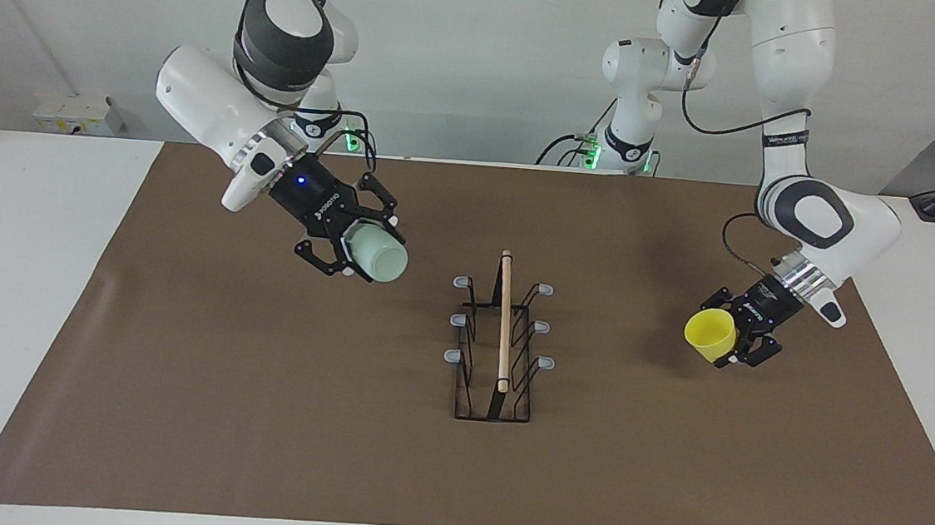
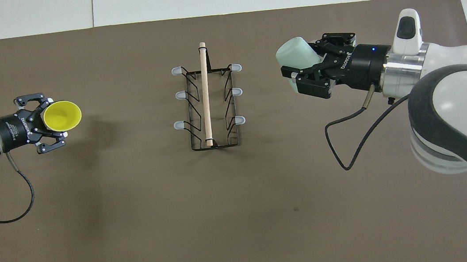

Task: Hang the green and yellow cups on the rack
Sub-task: 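Carry the green cup toward the rack with the right gripper while the left lifts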

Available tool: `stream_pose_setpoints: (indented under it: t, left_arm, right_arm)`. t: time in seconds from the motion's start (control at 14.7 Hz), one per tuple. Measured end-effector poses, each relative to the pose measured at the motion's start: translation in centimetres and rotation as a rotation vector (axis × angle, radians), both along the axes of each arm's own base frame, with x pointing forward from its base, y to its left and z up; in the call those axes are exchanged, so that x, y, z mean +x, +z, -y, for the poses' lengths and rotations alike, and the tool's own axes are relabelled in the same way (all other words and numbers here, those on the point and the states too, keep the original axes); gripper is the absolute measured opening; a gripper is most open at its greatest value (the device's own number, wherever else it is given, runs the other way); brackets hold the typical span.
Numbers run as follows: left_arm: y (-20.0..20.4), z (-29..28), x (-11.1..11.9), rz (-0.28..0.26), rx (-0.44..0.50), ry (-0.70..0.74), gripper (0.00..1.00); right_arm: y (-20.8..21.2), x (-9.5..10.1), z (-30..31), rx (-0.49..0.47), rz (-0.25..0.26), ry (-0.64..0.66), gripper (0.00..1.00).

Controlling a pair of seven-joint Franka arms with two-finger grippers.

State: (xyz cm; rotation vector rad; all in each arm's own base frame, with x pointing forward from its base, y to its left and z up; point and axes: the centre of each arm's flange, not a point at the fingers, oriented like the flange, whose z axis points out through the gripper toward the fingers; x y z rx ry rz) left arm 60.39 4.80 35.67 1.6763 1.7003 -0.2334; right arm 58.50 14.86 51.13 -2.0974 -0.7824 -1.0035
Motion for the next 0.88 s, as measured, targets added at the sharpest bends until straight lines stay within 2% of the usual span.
stream_pose_setpoints:
  t: [0.2, 0.41, 0.68, 0.88]
  left_arm:
    - [4.7, 1.6, 0.9, 0.057, 0.109, -0.058, 0.67]
    - [8.1, 2.3, 2.1, 0.104, 0.234, -0.138, 0.67]
    - [9.5, 6.6, 2.6, 0.123, 0.379, -0.281, 0.67]
    - [9.8, 8.9, 2.6, 0.128, 0.492, -0.372, 0.67]
  right_arm:
    - [-1.1, -2.1, -1.7, 0.141, 0.055, -0.031, 0.69]
    - [-3.9, -4.0, -4.4, 0.236, 0.128, -0.062, 0.69]
    - [-7.2, -6.6, -8.2, 0.323, 0.199, -0.1, 0.69]
    - [-9.0, -7.7, -9.7, 0.344, 0.246, -0.102, 0.69]
